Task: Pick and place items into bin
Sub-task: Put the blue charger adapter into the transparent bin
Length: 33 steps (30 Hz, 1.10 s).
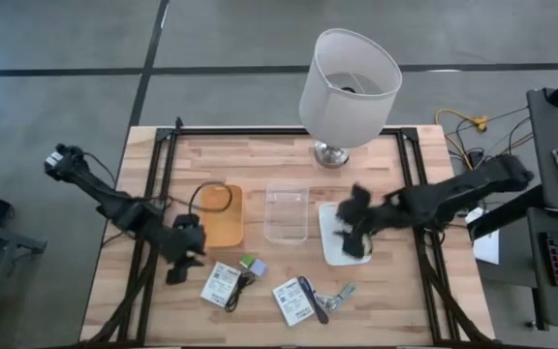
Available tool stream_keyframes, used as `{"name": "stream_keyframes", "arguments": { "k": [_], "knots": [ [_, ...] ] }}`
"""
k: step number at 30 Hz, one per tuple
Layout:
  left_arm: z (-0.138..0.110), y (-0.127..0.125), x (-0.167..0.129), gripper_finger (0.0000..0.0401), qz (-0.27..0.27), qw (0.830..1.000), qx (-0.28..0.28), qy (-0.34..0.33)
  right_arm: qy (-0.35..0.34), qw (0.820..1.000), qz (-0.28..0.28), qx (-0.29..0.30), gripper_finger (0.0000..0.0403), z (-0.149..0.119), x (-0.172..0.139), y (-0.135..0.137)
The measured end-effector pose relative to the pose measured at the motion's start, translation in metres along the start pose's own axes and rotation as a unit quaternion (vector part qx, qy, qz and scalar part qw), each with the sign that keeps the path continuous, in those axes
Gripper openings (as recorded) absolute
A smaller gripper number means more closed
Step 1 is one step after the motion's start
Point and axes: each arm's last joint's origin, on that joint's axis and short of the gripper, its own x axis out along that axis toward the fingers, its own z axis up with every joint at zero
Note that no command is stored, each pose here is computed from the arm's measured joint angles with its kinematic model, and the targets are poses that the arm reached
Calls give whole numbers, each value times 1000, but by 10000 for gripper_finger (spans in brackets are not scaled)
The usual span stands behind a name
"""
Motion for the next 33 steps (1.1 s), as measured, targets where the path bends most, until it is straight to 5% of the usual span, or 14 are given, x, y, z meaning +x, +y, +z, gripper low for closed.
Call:
{"name": "stream_keyframes", "arguments": {
  "k": [4, 9, 17, 27, 33],
  "knots": [
    [-12, -12, 1, 115, -11, 999, 29, 11, 25, 997, -1, -75, 222, 30, 29, 36],
    [-23, -25, 12, 115, -25, 999, -27, 25, 53, 988, 3, -147, 222, 65, 67, 62],
    [-40, -52, 40, 115, 11, 982, -178, -54, 110, 924, 44, -362, 222, 77, 127, 97],
    [-38, -89, 88, 114, 50, 974, -213, -55, 91, 888, 35, -450, 222, 87, 182, 123],
    [-34, -98, 90, 114, 47, 975, -211, -55, 54, 891, 56, -448, 221, 109, 192, 129]
  ]
}}
